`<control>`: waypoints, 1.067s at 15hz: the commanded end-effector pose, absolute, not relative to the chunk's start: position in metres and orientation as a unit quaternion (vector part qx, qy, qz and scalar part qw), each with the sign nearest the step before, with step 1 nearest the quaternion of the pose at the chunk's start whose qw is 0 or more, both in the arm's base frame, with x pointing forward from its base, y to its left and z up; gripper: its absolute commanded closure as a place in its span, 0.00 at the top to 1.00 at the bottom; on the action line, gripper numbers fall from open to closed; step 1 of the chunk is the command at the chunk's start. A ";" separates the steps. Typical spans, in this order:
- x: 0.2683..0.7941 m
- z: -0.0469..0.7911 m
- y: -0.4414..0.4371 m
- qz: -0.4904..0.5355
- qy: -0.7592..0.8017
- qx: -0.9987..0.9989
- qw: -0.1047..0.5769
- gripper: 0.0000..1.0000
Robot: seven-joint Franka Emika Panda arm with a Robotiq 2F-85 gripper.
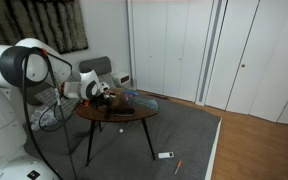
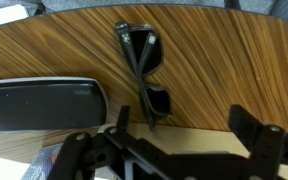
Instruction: Place the pair of sunglasses on the right side of the table then pull the box forward
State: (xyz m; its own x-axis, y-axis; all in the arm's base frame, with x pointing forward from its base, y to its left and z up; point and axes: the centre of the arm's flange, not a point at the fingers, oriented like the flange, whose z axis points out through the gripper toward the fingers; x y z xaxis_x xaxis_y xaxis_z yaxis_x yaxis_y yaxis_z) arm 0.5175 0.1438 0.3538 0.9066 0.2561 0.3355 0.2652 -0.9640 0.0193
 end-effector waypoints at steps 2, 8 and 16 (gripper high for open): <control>0.541 0.347 0.137 -0.161 -0.154 -0.975 0.021 0.76; 0.548 0.339 0.127 -0.147 -0.157 -0.976 0.016 0.36; 0.549 0.329 0.115 -0.134 -0.157 -0.979 0.008 0.12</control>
